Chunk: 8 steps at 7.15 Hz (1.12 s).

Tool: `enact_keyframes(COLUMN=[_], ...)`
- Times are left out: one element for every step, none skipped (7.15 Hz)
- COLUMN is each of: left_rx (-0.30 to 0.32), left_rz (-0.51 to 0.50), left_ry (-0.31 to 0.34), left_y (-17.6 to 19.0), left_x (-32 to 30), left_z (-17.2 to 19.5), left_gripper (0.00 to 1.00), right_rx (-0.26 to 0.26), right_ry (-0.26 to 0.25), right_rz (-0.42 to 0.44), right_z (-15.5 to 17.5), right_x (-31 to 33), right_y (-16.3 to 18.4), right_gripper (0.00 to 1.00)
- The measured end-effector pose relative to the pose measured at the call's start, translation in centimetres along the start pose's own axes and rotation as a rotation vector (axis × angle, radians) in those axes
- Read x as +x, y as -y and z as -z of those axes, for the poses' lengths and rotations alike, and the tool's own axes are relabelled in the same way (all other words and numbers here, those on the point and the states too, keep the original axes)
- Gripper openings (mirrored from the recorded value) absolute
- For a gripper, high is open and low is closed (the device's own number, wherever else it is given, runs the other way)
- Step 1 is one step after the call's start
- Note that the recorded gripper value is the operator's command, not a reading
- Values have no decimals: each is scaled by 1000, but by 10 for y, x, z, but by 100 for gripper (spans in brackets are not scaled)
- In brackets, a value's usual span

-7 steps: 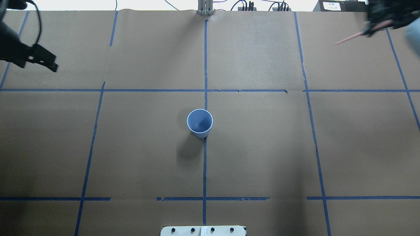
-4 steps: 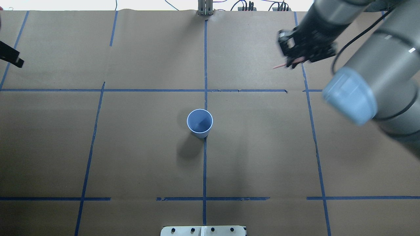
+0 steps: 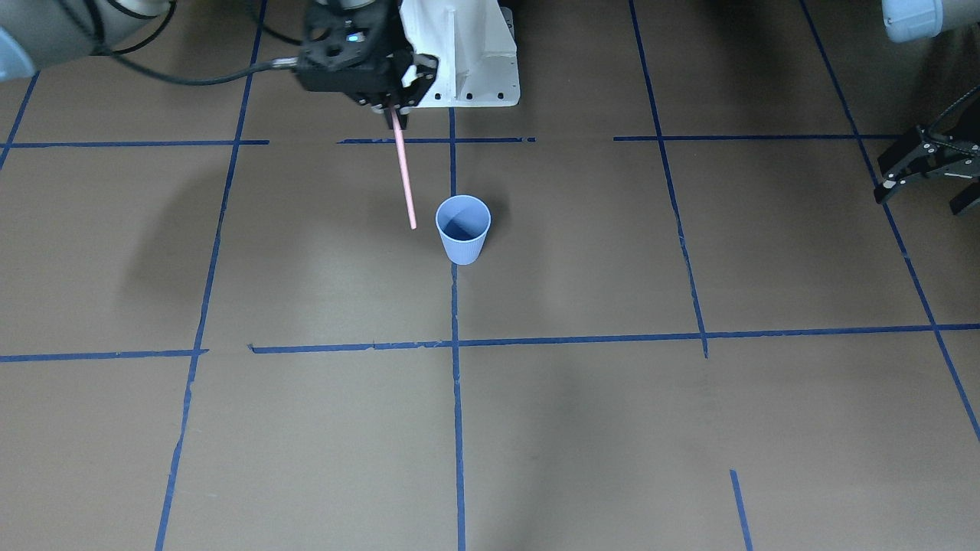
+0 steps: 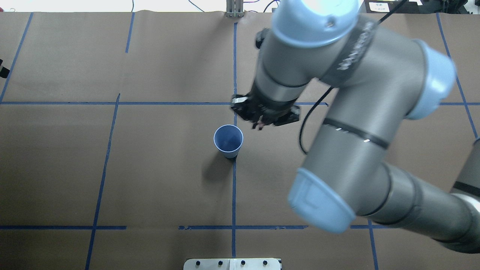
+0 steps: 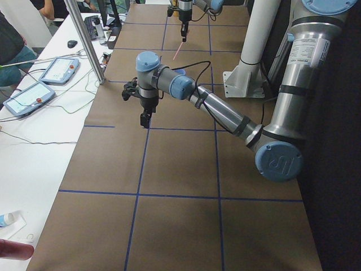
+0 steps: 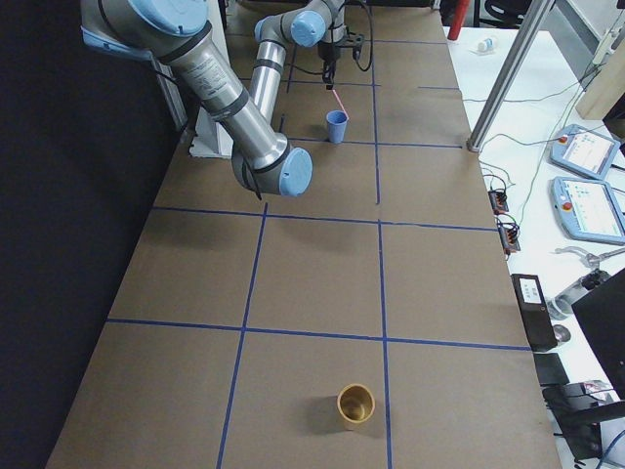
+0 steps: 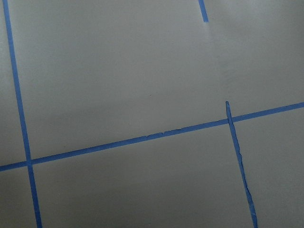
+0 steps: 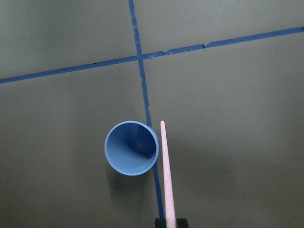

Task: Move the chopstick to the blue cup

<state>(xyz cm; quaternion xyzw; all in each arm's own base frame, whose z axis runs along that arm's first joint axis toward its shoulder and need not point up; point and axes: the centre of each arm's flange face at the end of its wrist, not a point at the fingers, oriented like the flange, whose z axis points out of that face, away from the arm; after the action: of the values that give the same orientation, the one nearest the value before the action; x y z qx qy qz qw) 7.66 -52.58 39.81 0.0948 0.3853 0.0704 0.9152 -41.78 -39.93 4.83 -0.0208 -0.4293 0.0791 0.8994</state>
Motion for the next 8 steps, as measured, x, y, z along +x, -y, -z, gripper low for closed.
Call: enact_keyframes(left_rx=[-5, -9, -11, -12, -12, -12, -12, -11], left_rz=[5, 8, 9, 10, 11, 11, 11, 11], left_ry=[1, 3, 3, 3, 3, 3, 3, 3], left_y=[0, 1, 1, 1, 1, 1, 1, 1], left_x=[-3, -6, -7, -8, -8, -8, -8, -8], left_z=[-3, -5, -6, -7, -7, -6, -6, -6], left_gripper=[100, 100, 100, 100, 100, 100, 100, 100], right_rx=[-14, -29, -43, -54, -63, -71, -76, -74], right_ry=[2, -4, -21, -39, -57, -74, -78, -62], right_rz=[-22, -36, -41, -45, -49, -53, -53, -45], right_z=[-8, -18, -30, -41, -52, -62, -70, -78], right_x=[-24, -41, -49, -52, -53, -53, -52, -50], right_y=[-7, -12, -17, -18, -18, -18, -18, -16], right_gripper=[0, 0, 0, 1, 2, 39, 99, 100])
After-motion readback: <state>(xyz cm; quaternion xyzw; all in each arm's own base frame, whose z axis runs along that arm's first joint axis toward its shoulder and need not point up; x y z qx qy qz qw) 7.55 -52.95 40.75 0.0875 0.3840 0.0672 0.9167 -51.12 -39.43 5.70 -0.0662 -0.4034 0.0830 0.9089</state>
